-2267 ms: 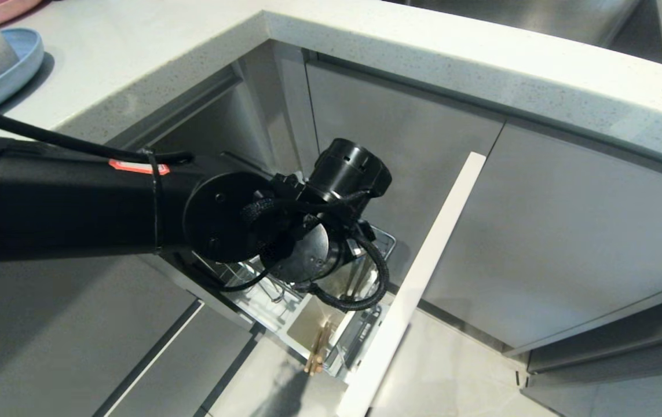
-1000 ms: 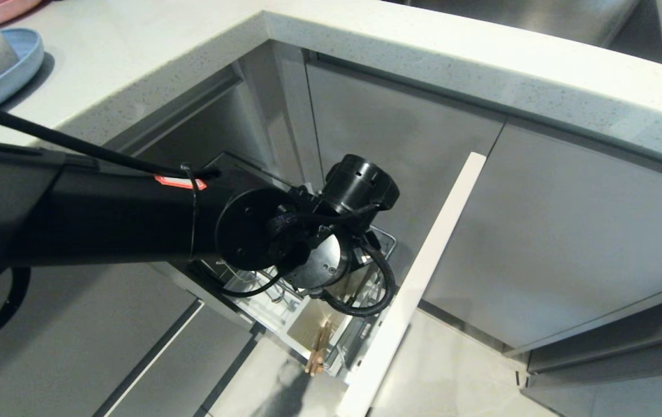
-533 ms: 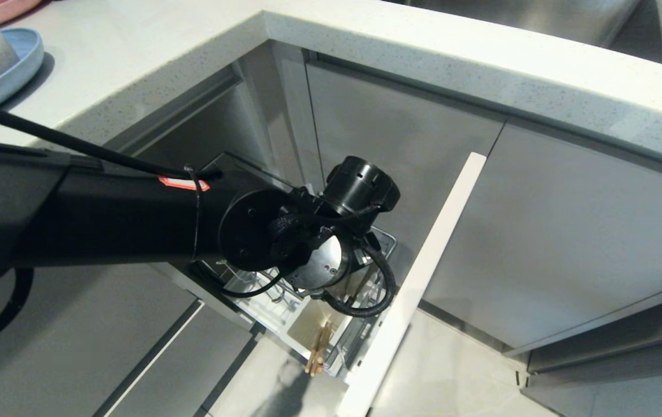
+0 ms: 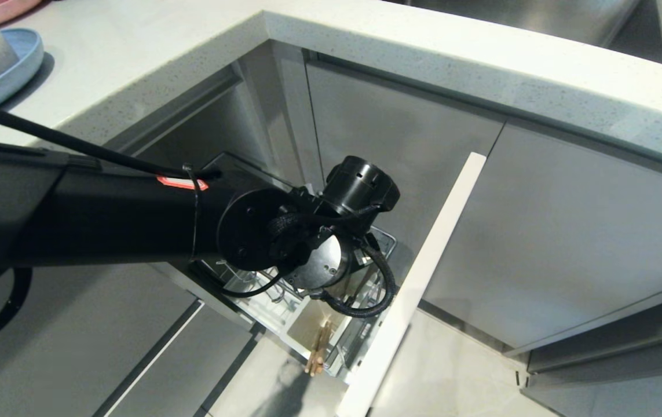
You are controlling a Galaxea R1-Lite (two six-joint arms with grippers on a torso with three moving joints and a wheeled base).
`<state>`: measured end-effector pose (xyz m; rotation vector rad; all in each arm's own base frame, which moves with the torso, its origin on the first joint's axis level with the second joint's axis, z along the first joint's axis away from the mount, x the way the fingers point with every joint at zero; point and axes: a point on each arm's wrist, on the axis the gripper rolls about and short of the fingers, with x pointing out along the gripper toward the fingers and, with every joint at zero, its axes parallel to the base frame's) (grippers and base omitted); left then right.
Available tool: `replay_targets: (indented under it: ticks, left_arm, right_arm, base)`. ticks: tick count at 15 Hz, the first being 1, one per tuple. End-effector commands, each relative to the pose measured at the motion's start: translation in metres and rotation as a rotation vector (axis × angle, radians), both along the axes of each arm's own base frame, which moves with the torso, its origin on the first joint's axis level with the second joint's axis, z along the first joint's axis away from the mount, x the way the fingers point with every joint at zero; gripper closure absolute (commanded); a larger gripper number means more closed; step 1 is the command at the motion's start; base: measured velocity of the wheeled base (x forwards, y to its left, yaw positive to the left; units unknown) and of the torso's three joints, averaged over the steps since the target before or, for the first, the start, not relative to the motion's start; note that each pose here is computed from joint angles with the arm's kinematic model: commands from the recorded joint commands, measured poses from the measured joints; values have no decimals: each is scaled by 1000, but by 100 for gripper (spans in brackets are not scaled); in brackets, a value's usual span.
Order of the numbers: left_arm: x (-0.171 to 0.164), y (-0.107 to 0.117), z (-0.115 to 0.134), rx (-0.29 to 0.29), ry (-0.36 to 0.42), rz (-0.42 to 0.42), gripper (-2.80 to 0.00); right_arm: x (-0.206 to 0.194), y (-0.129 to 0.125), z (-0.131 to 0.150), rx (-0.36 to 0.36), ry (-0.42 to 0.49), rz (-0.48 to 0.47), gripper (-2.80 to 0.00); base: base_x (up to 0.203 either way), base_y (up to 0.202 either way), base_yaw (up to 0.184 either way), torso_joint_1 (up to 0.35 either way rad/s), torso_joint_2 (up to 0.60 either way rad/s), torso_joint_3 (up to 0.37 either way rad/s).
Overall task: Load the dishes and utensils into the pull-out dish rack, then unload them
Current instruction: Take the spoon out of the cupboard
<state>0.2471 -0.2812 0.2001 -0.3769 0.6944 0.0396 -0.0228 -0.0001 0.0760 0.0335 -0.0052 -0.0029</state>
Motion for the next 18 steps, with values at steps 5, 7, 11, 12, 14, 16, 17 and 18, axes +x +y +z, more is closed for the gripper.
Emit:
replay_targets:
  ticks: [5, 7, 11, 12, 14, 16, 17, 18]
  left_arm:
    - [-1, 1, 2, 5, -16, 19, 0]
    - [-1, 1, 3, 5, -16, 19, 0]
    - [-1, 1, 3, 5, -16, 19, 0]
    - [-1, 1, 3, 5, -16, 18, 0]
    - [-3, 3, 7, -2, -22, 17, 0]
    - [-11, 6, 18, -16, -34, 7, 0]
    - [-16, 10, 26, -23, -41, 3, 0]
    - [-19, 13, 32, -30, -47, 2, -280]
  right_arm:
    - [0, 0, -1, 0, -3, 0, 0]
    - [0, 0, 0, 0, -3, 0, 0]
    - [0, 0, 0, 0, -4, 0, 0]
    - [0, 0, -1, 0, -3, 0, 0]
    - [0, 0, -1, 0, -3, 1, 0]
    - [0, 0, 0, 0, -4, -1, 0]
    - [0, 0, -1, 0, -3, 0, 0]
    - [0, 0, 0, 0, -3, -1, 0]
  base:
    - [0, 0, 0, 0, 0, 0]
    - [0, 0, 0, 0, 0, 0]
    - [0, 0, 0, 0, 0, 0]
    - [0, 0, 0, 0, 0, 0]
    - [0, 0, 0, 0, 0, 0]
    - [0, 0, 0, 0, 0, 0]
    - [0, 0, 0, 0, 0, 0]
    - [0, 0, 0, 0, 0, 0]
